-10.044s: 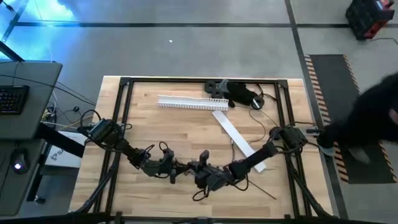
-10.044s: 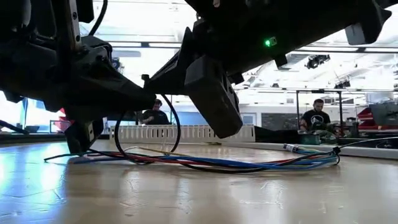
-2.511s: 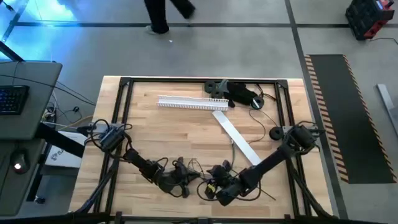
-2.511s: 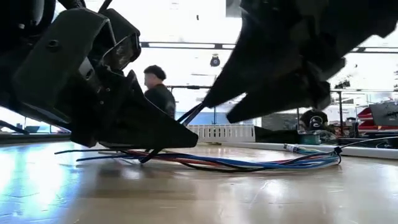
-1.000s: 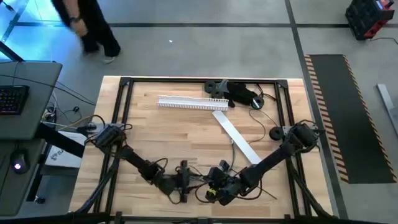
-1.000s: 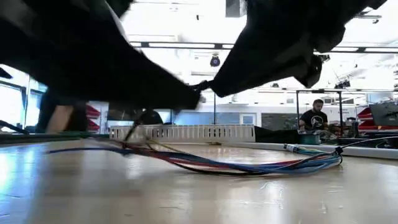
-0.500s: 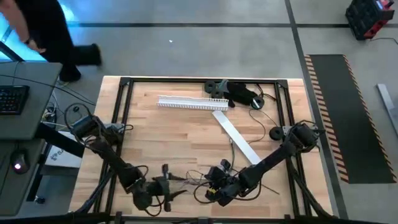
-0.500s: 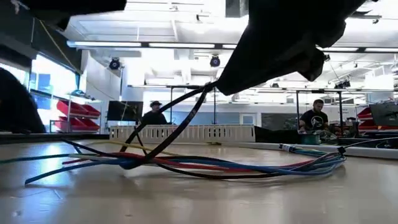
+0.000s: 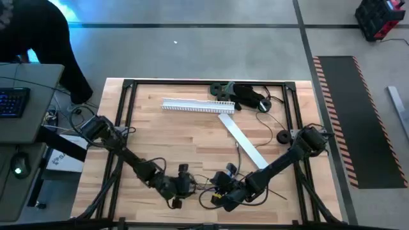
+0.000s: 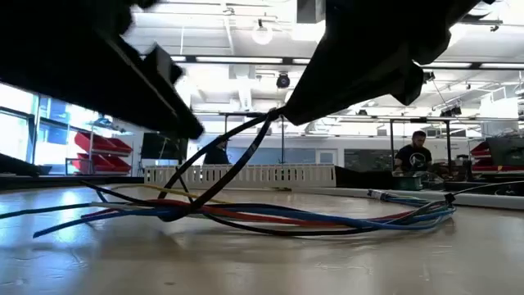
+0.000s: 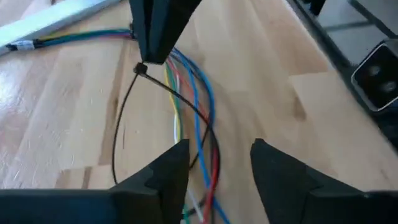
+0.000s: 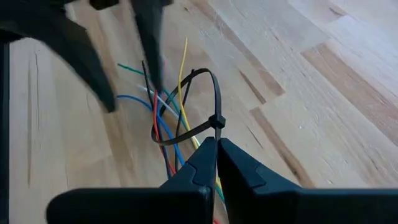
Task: Ziptie cables
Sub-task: Wrap the wire cables with the black zip tie
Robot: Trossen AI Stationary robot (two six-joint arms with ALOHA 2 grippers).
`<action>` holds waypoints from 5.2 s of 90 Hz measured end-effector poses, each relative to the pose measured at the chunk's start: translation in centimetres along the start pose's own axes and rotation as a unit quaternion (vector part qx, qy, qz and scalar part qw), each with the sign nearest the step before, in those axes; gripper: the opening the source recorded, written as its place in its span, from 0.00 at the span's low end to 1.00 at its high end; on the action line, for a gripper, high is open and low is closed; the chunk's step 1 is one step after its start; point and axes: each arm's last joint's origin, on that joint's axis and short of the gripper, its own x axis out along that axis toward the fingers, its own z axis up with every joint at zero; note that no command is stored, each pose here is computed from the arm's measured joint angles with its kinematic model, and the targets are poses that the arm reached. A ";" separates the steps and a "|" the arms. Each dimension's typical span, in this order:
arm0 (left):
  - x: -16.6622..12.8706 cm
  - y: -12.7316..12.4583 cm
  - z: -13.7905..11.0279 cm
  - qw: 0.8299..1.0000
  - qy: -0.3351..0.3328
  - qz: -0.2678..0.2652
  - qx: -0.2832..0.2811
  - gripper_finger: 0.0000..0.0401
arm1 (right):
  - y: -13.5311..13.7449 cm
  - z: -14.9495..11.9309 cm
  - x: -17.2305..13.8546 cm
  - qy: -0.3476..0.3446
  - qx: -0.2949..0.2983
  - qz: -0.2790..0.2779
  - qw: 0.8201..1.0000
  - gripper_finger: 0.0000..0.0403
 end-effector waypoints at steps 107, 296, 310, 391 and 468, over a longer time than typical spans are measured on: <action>3.1 1.6 0.4 0.983 0.153 0.016 0.097 0.01 | 0.0 -0.1 0.0 0.000 -0.011 -0.001 1.000 0.00; 1.3 -0.3 -2.4 0.978 0.125 0.161 -0.048 0.01 | 0.8 0.2 1.4 -0.056 -0.013 0.014 0.998 0.00; 1.9 0.3 -3.4 0.989 0.066 0.121 -0.056 0.00 | 0.8 0.1 1.3 -0.057 -0.014 0.014 0.998 0.00; 2.2 0.0 -2.7 0.993 -0.043 -0.096 -0.044 0.00 | 0.7 -0.1 1.3 -0.048 -0.023 0.008 0.999 0.00; 1.5 -0.8 1.2 0.998 -0.025 -0.036 0.043 0.00 | 0.4 -0.4 1.4 -0.027 -0.012 0.002 1.000 0.00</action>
